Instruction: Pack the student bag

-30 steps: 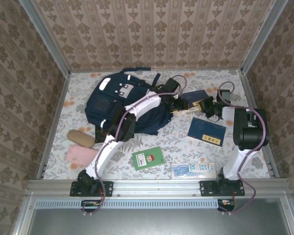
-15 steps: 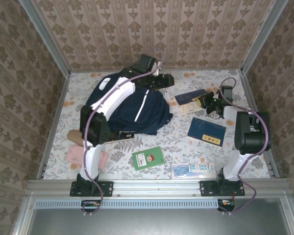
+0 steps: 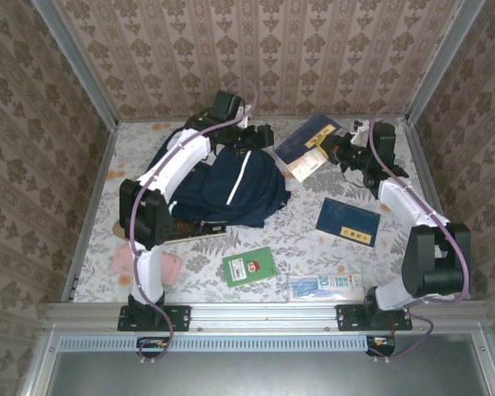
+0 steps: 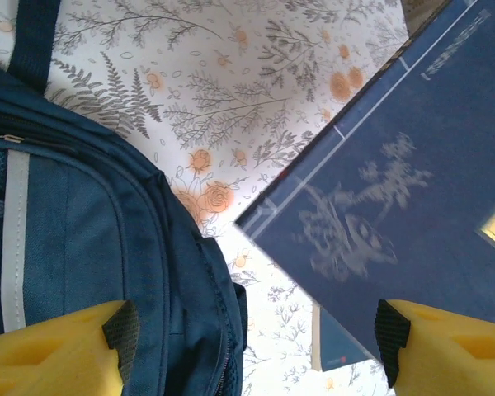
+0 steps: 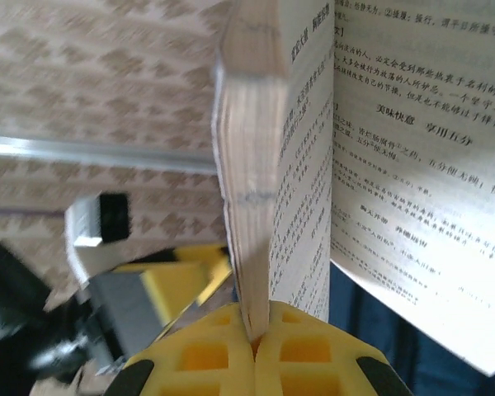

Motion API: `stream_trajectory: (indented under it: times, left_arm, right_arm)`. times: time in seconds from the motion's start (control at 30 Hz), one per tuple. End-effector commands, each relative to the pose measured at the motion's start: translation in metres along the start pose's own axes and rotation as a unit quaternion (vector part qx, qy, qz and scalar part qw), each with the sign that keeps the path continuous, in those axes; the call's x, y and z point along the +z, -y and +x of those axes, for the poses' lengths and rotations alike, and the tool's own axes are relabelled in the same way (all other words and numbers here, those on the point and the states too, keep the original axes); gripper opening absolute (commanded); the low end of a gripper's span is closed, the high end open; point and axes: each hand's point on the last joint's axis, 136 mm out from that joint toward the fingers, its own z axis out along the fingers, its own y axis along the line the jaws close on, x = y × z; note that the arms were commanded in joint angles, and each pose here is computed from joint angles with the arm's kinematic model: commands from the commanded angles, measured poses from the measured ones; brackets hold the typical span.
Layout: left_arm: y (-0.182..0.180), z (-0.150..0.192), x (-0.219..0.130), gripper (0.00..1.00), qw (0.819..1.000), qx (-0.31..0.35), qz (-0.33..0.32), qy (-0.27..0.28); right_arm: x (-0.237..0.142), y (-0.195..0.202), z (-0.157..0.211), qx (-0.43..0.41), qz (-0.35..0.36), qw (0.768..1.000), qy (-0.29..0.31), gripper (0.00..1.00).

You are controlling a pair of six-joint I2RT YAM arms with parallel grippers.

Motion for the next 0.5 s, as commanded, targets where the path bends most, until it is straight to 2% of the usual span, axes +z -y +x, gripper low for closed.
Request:
stream_trajectory:
  times: [0.0, 0.2, 0.47]
  left_arm:
    - [0.009, -0.003, -0.010, 0.78, 0.999, 0.025, 0.033, -0.004]
    - [0.031, 0.000, -0.003, 0.75, 0.985, -0.018, 0.170, -0.018]
    - [0.044, 0.004, -0.001, 0.72, 0.964, -0.066, 0.257, -0.020]
  right_arm:
    - [-0.005, -0.048, 0.015, -0.048, -0.064, 0.996, -0.030, 0.00]
    - [-0.002, -0.066, 0.040, -0.048, -0.112, 0.991, -0.064, 0.00]
    - [-0.005, -0.069, 0.040, -0.035, -0.127, 0.990, -0.052, 0.00]
